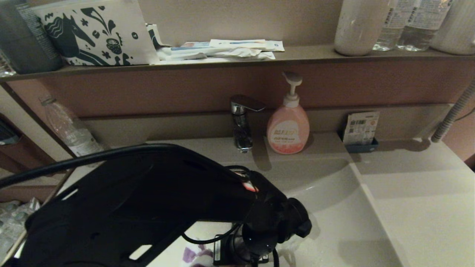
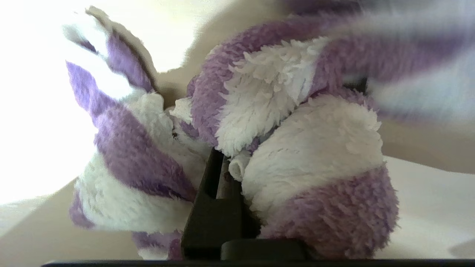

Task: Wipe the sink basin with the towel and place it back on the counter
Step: Wipe the sink

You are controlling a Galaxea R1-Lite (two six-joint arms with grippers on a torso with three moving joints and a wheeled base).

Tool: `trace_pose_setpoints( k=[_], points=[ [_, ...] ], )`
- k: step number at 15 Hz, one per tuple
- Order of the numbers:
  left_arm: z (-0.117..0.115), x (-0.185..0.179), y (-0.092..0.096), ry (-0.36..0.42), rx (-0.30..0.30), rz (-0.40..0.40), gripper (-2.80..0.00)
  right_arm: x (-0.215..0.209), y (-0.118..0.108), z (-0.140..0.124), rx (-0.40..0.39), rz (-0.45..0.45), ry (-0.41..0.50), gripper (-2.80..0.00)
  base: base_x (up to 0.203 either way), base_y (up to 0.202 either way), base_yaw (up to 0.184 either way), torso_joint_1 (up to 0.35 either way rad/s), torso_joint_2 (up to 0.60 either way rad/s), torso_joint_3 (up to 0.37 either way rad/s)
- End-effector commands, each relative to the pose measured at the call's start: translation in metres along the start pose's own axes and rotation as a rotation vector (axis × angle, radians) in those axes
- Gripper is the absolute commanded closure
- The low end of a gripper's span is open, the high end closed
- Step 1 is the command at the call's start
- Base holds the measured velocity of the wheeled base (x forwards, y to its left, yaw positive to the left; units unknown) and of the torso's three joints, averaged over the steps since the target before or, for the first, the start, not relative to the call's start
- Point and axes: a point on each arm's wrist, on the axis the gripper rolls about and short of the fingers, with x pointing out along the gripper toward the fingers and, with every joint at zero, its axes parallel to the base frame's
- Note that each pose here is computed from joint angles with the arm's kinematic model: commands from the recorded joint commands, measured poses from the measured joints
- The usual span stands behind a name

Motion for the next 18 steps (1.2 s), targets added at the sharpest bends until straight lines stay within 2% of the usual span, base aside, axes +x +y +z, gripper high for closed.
trace_pose_setpoints(
  k=[1, 5, 8, 11, 14, 15, 18],
  points=[
    [0.003, 0.002, 0.030, 0.008, -0.049, 0.013, 0.00, 0.000, 0.000, 0.000, 0.001, 0.000, 0.001, 0.00, 0.000, 0.000, 0.000, 0.000, 0.00, 0.000],
    [0.009, 0.021, 0.079, 0.026, -0.108, 0.024, 0.00, 0.000, 0.000, 0.000, 0.001, 0.000, 0.001, 0.00, 0.000, 0.000, 0.000, 0.000, 0.00, 0.000],
    [0.015, 0.019, 0.104, 0.013, -0.069, 0.016, 0.00, 0.000, 0.000, 0.000, 0.001, 0.000, 0.001, 0.00, 0.000, 0.000, 0.000, 0.000, 0.00, 0.000],
    [0.029, 0.018, 0.127, -0.005, 0.004, 0.014, 0.00, 0.000, 0.000, 0.000, 0.000, 0.000, 0.001, 0.00, 0.000, 0.000, 0.000, 0.000, 0.00, 0.000],
    [0.056, 0.021, 0.131, -0.164, -0.072, -0.041, 0.00, 0.000, 0.000, 0.000, 0.001, 0.000, 0.001, 0.00, 0.000, 0.000, 0.000, 0.000, 0.00, 0.000],
    [0.063, 0.024, 0.131, -0.202, -0.082, -0.033, 0.00, 0.000, 0.000, 0.000, 0.001, 0.000, 0.001, 0.00, 0.000, 0.000, 0.000, 0.000, 0.00, 0.000],
    [0.071, 0.033, 0.127, -0.275, -0.111, 0.060, 0.00, 0.000, 0.000, 0.000, -0.001, 0.000, 0.001, 0.00, 0.000, 0.000, 0.000, 0.000, 0.00, 0.000]
  ],
)
